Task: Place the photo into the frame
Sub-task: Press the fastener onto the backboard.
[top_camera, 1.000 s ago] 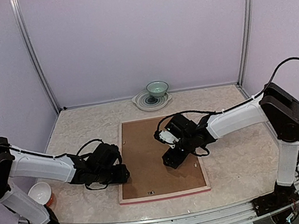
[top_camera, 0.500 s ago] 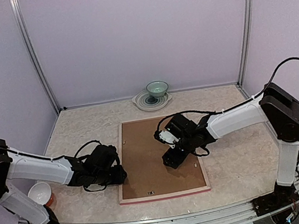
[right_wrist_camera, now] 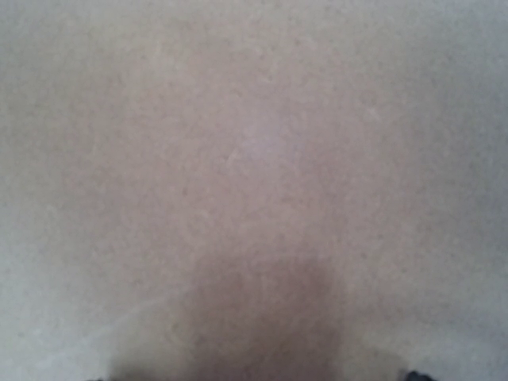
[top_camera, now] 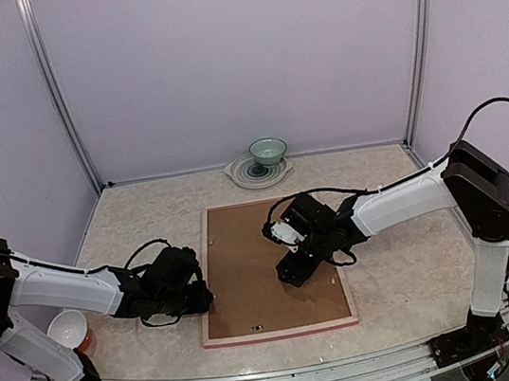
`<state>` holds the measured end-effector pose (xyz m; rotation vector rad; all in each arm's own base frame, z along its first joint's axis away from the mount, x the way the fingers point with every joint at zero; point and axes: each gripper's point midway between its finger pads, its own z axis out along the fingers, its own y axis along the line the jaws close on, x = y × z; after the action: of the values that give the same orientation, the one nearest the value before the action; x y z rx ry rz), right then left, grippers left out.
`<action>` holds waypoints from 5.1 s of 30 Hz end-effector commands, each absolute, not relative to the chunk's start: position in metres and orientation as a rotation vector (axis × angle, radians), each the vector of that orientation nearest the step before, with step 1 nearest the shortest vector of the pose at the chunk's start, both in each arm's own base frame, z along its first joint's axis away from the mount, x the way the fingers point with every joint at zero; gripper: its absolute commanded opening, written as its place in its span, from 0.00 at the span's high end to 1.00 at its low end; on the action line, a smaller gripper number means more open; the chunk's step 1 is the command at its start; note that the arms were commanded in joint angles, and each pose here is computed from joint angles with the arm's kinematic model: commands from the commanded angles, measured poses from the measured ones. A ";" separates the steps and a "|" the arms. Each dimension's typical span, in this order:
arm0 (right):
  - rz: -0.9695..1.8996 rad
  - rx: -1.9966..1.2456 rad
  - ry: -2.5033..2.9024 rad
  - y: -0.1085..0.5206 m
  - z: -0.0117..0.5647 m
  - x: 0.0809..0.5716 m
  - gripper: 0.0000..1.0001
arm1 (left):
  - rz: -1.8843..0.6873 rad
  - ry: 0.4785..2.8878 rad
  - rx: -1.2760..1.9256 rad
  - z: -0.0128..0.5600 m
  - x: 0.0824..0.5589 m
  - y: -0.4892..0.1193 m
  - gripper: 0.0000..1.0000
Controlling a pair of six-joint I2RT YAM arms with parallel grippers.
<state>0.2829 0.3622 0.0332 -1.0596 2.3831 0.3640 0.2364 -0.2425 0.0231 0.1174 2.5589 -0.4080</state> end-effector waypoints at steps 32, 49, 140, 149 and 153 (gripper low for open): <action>0.314 -1.129 2.503 0.345 -0.003 0.261 0.19 | -0.242 2.613 0.317 0.030 0.233 -0.236 0.61; 0.303 -1.134 2.509 0.344 -0.007 0.260 0.19 | -0.194 2.659 0.320 0.003 0.230 -0.234 0.76; 0.219 -0.667 2.808 0.227 0.005 0.247 0.21 | -0.517 2.411 0.084 0.046 0.296 -0.221 0.01; 0.206 -0.671 2.814 0.223 0.001 0.244 0.28 | -0.510 2.432 0.085 0.041 0.295 -0.222 0.01; 0.204 -0.675 2.815 0.222 0.001 0.243 0.31 | -0.509 2.447 0.081 0.036 0.295 -0.223 0.02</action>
<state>0.2541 0.2456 0.0243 -0.6535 2.7454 0.3459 0.2943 -0.2207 0.0415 0.0872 2.4355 -0.4977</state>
